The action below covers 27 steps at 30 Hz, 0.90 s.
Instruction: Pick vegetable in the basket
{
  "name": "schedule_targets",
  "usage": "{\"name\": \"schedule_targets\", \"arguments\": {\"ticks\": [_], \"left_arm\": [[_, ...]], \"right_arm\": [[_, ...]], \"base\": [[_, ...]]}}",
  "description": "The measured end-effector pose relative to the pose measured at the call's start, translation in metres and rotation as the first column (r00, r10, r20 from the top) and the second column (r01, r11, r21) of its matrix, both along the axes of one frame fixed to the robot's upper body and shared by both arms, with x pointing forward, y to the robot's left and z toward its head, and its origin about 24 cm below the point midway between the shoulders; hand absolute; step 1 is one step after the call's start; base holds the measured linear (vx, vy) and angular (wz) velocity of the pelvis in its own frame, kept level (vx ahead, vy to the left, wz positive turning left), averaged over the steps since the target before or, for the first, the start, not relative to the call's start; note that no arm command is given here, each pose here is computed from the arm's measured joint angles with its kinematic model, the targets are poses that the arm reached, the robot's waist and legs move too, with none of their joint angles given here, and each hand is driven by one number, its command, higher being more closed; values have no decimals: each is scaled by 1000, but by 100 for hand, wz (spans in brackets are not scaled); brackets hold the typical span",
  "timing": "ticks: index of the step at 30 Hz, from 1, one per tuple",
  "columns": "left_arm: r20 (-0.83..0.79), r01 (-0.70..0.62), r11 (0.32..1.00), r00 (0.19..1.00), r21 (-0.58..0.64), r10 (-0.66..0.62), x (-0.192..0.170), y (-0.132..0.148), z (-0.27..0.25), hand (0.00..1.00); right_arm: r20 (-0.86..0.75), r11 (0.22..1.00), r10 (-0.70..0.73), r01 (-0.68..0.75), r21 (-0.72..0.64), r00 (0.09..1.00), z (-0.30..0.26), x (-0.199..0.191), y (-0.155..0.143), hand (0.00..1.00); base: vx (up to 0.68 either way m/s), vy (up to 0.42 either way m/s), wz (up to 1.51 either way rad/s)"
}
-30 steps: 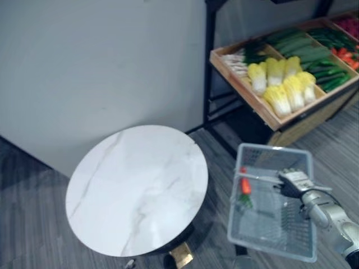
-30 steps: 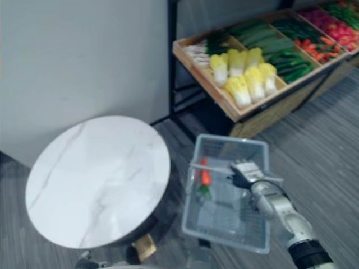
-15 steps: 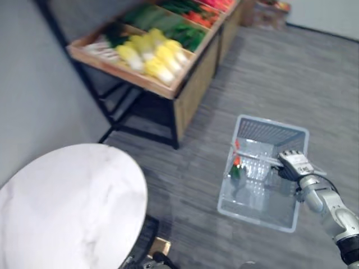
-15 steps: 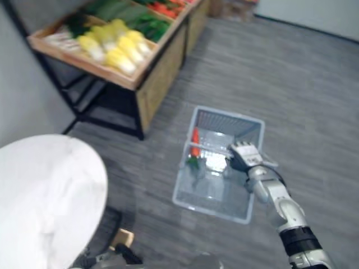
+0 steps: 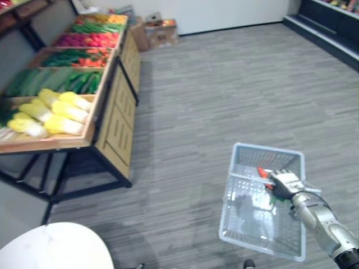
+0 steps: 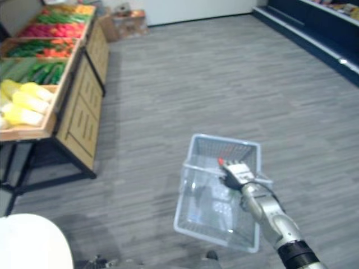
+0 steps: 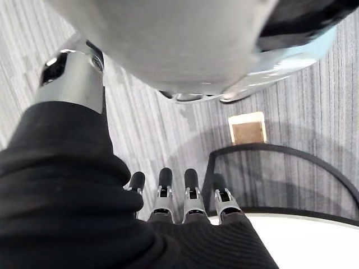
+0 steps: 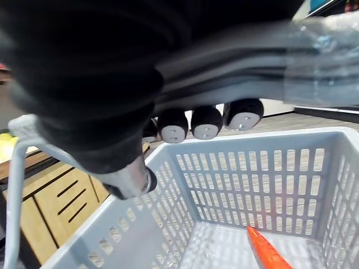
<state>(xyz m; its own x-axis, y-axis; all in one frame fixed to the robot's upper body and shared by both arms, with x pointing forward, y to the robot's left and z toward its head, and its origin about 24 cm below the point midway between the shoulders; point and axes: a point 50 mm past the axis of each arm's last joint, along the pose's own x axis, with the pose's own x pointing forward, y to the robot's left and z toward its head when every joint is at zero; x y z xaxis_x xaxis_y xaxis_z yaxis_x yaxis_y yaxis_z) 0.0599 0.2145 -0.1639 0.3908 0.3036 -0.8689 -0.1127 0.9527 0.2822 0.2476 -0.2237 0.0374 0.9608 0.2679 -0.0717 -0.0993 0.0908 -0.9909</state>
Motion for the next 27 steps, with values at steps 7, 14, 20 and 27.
{"name": "schedule_targets", "arguments": {"ticks": [7,14,20,27], "left_arm": [[26,-23,1000,999,0,23,9,-6,0,0],[23,-19,1000,1000,14,19,8,-1,1,0],[26,3,998,1000,64,-5,9,15,5,0],[24,-1,995,1000,97,-1,12,27,9,0]], "right_arm": [[-4,998,67,-67,5,998,1,12,12,100],[-49,999,39,-39,1,998,-9,10,13,100],[-112,992,-90,100,80,990,-32,-6,10,100],[-49,980,-133,139,143,990,-23,1,9,100]], "base": [[-10,7,0],[-43,23,3],[40,199,69],[299,9,94]]}}
